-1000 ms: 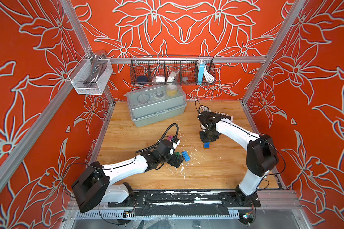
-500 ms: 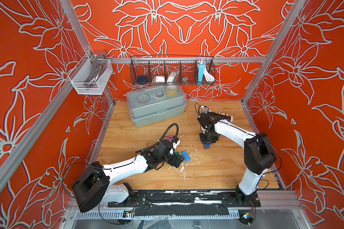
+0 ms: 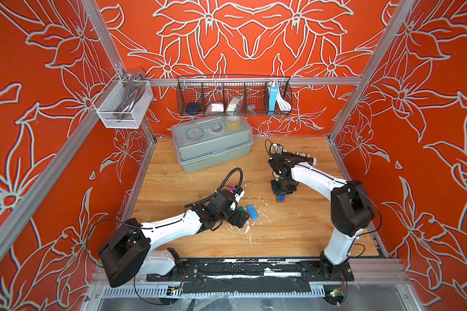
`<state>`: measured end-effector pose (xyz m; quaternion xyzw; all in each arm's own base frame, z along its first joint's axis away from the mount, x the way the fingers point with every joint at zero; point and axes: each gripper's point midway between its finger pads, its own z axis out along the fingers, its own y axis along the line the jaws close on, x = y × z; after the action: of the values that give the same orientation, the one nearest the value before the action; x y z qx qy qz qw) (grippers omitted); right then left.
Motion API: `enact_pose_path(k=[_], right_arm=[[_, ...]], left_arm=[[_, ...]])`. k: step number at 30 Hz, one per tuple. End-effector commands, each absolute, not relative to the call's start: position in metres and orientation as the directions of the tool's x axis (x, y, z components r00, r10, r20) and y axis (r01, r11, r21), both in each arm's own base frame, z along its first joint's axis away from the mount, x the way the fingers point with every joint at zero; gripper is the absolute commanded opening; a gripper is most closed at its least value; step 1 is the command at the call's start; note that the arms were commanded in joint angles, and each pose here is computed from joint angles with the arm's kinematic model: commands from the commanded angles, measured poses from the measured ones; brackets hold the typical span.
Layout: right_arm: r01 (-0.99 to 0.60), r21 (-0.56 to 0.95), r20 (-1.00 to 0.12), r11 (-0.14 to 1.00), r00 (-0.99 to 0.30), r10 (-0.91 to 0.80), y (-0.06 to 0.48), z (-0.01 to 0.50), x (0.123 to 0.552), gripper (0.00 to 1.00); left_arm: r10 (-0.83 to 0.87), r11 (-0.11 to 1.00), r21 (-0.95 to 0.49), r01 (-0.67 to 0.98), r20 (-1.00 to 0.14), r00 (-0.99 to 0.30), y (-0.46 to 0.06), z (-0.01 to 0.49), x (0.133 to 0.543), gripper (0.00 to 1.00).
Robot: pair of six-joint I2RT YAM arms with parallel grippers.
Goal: Assemble a spoon with lego
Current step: Assemble the lego brick with the lego brick.
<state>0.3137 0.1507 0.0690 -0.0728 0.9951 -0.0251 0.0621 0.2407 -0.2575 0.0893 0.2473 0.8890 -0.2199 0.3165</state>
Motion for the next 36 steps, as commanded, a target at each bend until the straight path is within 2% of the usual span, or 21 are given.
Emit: enact_pose_path(k=[1, 15, 22, 25, 28, 31, 36], right_arm=[[-0.112, -0.075, -0.063, 0.991, -0.991, -0.117, 0.142, 0.055, 0.303, 0.18], [-0.080, -0.056, 0.029, 0.995, -0.997, -0.078, 0.138, 0.005, 0.287, 0.18], [-0.051, -0.019, 0.038, 0.999, -0.998, -0.050, 0.143, -0.003, 0.282, 0.19], [-0.066, -0.055, 0.066, 0.996, -0.996, -0.063, 0.137, -0.004, 0.280, 0.20], [-0.058, -0.047, 0.022, 0.997, -0.998, -0.057, 0.138, 0.011, 0.286, 0.24], [-0.055, -0.044, -0.017, 0.998, -0.998, -0.056, 0.139, 0.028, 0.292, 0.34], [-0.049, -0.017, -0.065, 0.999, -0.997, -0.050, 0.143, 0.049, 0.299, 0.42]], left_arm=[[0.310, 0.774, -0.222, 0.593, -0.683, -0.661, -0.262, 0.095, 0.244, 0.98], [0.311, 0.781, -0.214, 0.587, -0.681, -0.663, -0.259, 0.094, 0.243, 0.98], [0.310, 0.784, -0.212, 0.584, -0.681, -0.664, -0.259, 0.094, 0.244, 0.98], [0.312, 0.784, -0.210, 0.584, -0.680, -0.663, -0.258, 0.094, 0.243, 0.98], [0.311, 0.786, -0.206, 0.582, -0.682, -0.661, -0.256, 0.095, 0.243, 0.98], [0.310, 0.787, -0.206, 0.582, -0.683, -0.661, -0.256, 0.095, 0.243, 0.98], [0.307, 0.789, -0.201, 0.580, -0.689, -0.657, -0.255, 0.098, 0.244, 0.98]])
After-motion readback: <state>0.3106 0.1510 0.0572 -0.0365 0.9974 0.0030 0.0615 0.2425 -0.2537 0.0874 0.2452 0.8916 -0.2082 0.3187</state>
